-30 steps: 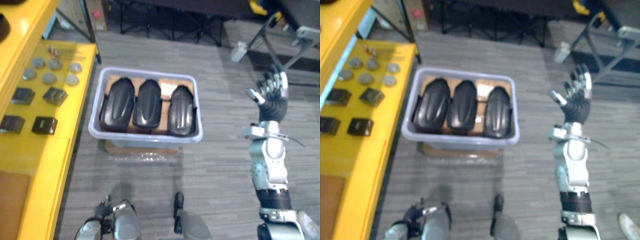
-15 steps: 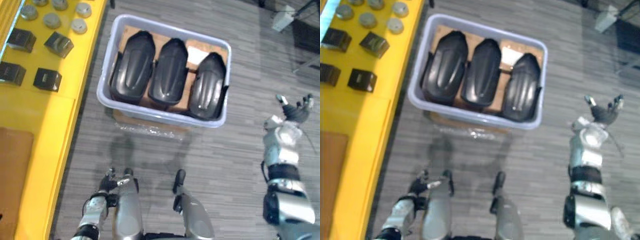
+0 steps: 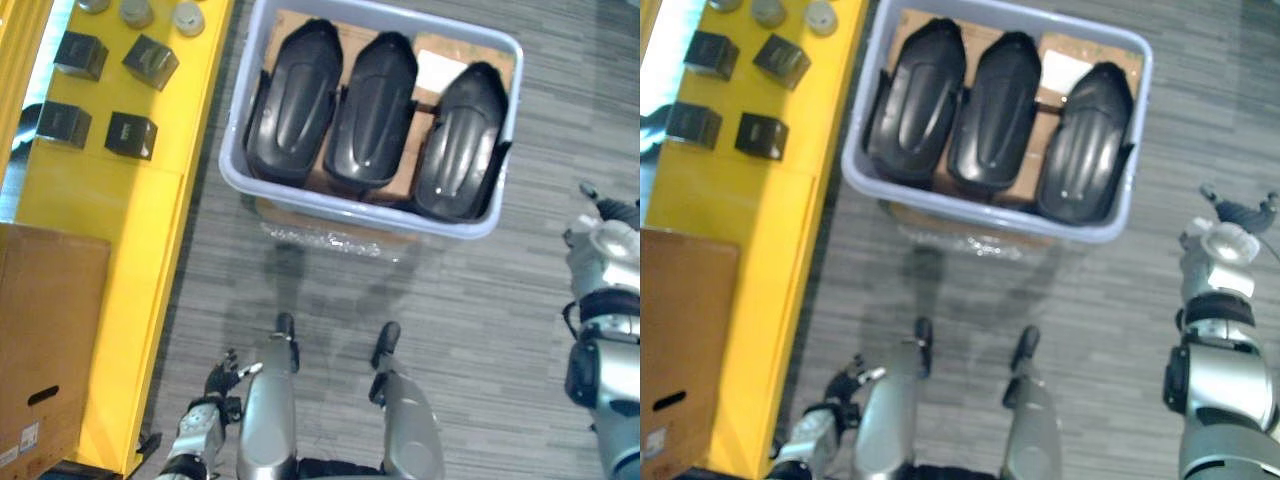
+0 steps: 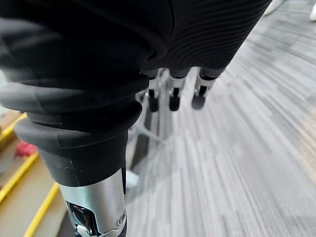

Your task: Walk over and take plastic housings, then place them on the shelf

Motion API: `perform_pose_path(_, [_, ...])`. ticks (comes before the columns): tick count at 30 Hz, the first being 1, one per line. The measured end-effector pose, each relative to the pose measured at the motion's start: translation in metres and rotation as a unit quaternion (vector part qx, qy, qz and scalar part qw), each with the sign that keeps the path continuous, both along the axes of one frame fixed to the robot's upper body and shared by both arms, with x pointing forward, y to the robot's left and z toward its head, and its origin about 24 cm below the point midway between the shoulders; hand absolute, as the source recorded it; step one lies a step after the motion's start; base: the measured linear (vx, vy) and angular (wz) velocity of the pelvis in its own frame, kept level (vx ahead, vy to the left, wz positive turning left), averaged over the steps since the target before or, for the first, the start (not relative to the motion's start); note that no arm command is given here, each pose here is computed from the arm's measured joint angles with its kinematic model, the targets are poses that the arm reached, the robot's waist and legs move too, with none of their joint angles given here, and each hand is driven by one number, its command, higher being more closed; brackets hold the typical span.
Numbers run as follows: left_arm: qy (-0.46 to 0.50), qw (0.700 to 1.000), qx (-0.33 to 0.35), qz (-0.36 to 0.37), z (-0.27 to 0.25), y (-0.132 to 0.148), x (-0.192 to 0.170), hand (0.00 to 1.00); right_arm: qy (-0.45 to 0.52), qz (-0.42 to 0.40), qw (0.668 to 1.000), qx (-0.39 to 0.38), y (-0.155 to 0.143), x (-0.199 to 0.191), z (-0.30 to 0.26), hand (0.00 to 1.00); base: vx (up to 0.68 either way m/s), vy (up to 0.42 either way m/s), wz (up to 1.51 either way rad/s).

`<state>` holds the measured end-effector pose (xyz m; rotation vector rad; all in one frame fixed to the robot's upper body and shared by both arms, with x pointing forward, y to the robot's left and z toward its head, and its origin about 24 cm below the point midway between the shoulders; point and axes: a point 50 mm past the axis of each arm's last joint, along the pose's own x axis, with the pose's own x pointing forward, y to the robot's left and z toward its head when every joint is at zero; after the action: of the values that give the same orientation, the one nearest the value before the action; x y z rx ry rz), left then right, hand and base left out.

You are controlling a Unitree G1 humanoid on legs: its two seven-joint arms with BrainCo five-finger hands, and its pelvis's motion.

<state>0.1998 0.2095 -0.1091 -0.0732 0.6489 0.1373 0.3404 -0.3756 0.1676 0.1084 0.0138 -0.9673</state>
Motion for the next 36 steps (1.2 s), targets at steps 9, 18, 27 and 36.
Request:
perform_pose_path(9, [-0.011, 1.0, -0.019, -0.017, 0.0, -0.01, 0.002, 0.0, -0.028, 0.01, 0.998, -0.058, 0.005, 0.009, 0.035, 0.0, -0.03, -0.005, 0.06])
perform_pose_path(18, [-0.012, 0.999, -0.035, -0.023, -0.001, -0.017, 0.002, 0.0, -0.04, 0.017, 0.992, -0.115, 0.004, 0.009, 0.056, 0.0, -0.01, 0.0, 0.03])
perform_pose_path(27, [-0.019, 0.998, -0.045, -0.033, -0.001, -0.024, 0.004, 0.0, 0.004, 0.03, 0.994, -0.102, 0.003, 0.011, 0.044, 0.0, -0.01, 0.01, 0.07])
perform_pose_path(36, [-0.026, 0.997, -0.056, -0.035, 0.0, -0.028, 0.007, 0.0, 0.028, 0.039, 0.995, -0.087, 0.0, 0.012, 0.036, 0.0, 0.0, 0.01, 0.06])
